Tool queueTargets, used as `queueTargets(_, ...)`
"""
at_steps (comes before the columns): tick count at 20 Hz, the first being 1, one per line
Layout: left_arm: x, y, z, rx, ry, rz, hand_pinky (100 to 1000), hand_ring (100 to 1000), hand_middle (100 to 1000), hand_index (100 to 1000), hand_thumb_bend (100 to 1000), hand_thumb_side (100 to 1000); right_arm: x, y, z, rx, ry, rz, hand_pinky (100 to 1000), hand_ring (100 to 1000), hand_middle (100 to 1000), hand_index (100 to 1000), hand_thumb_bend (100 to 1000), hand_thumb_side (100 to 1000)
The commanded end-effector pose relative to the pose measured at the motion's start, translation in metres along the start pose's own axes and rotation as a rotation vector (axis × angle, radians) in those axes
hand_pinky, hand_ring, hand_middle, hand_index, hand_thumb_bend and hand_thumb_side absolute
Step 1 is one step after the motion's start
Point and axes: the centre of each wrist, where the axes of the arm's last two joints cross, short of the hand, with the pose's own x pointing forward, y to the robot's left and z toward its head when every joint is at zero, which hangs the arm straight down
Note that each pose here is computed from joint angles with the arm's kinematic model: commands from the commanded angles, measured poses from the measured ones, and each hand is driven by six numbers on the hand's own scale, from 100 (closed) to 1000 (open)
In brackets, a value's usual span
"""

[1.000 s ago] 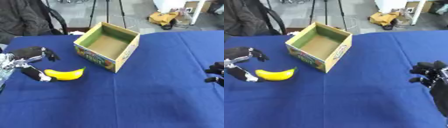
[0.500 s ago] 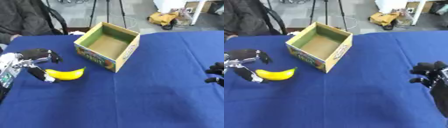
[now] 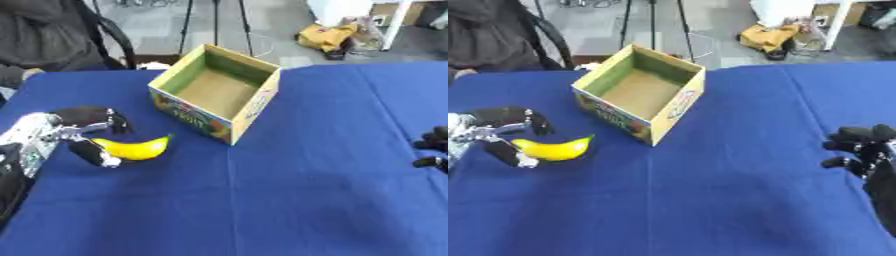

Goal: Pick up objects on the table and place them in the box.

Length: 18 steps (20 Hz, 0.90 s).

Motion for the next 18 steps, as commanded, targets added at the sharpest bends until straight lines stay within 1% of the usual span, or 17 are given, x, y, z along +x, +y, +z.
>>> queueTargets(1, -0.0063, 0.0148, 0.0046, 0.028, 0.018, -0.009, 730, 638, 599, 825, 593, 650, 0.0067, -0.0021, -0.0033, 0.014, -0.017, 0.022, 573, 720, 656, 733, 100, 854)
queueTargets(6, -0.0068, 0.0147, 0.0033, 0.018, 0.022, -0.008, 725, 627, 587, 818, 563, 628, 0.0065, -0.0019, -0.0033, 0.015, -0.017, 0.022, 574, 720, 656, 734, 100, 855)
queueTargets(9, -0.0071, 0.0144, 0.0033, 0.012, 0.023, -0.012, 724, 626, 587, 818, 585, 635, 0.0063, -0.0019, -0.0033, 0.016, -0.016, 0.021, 574, 720, 656, 734, 100, 856)
queueTargets(18, -0.0078, 0.0105, 0.0029, 0.004, 0.027, -0.011, 717, 614, 572, 809, 567, 622, 0.0058, -0.0020, -0.0033, 0.015, -0.015, 0.022, 574, 720, 656, 734, 100, 857)
